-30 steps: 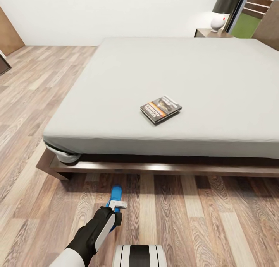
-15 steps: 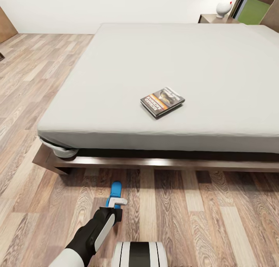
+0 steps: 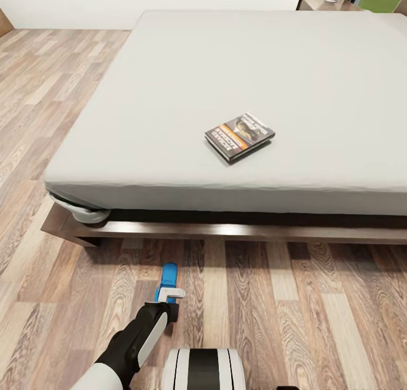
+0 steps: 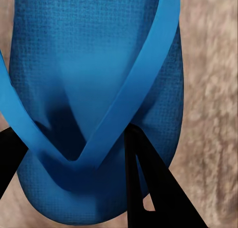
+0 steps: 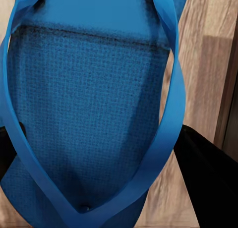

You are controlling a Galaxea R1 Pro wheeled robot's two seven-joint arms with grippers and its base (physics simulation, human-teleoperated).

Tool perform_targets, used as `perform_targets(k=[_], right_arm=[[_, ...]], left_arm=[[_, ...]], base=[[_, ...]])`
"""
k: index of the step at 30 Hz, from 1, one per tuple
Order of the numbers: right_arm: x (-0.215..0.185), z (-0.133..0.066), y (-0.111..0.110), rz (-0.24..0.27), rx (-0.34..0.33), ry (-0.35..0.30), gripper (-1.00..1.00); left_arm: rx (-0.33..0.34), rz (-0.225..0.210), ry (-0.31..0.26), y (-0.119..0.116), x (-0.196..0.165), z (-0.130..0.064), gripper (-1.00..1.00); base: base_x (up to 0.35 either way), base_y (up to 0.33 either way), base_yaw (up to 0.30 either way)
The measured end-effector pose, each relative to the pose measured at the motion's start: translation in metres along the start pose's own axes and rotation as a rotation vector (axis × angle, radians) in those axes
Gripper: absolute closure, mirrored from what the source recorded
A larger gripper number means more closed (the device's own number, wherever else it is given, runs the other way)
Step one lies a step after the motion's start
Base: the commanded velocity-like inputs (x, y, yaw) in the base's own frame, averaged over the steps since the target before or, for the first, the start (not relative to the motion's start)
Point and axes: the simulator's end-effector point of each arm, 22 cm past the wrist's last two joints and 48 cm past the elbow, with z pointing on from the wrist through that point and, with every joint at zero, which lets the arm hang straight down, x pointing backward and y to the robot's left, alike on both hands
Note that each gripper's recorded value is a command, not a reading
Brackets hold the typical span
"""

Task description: In the bedroom, move the book from the bed onto either nightstand, and place the two sandals side by side next to the bed.

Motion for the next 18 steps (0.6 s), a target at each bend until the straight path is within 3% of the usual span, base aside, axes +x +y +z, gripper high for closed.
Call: perform_targets(k=[12,18], right_arm=[[0.013,-0.001,0.001,-0.022,-0.006,0.043,1.0],[0.013,-0.001,0.001,-0.022,-0.006,0.043,1.0]], left_arm=[[0.004,0.0,0.046,-0.002,0.02,0.018,1.0],[0.002,0.0,0.045,-0.002,0.019,0.018,1.0]], base=[[0.0,0.0,0.0],[0.0,0.0,0.0]])
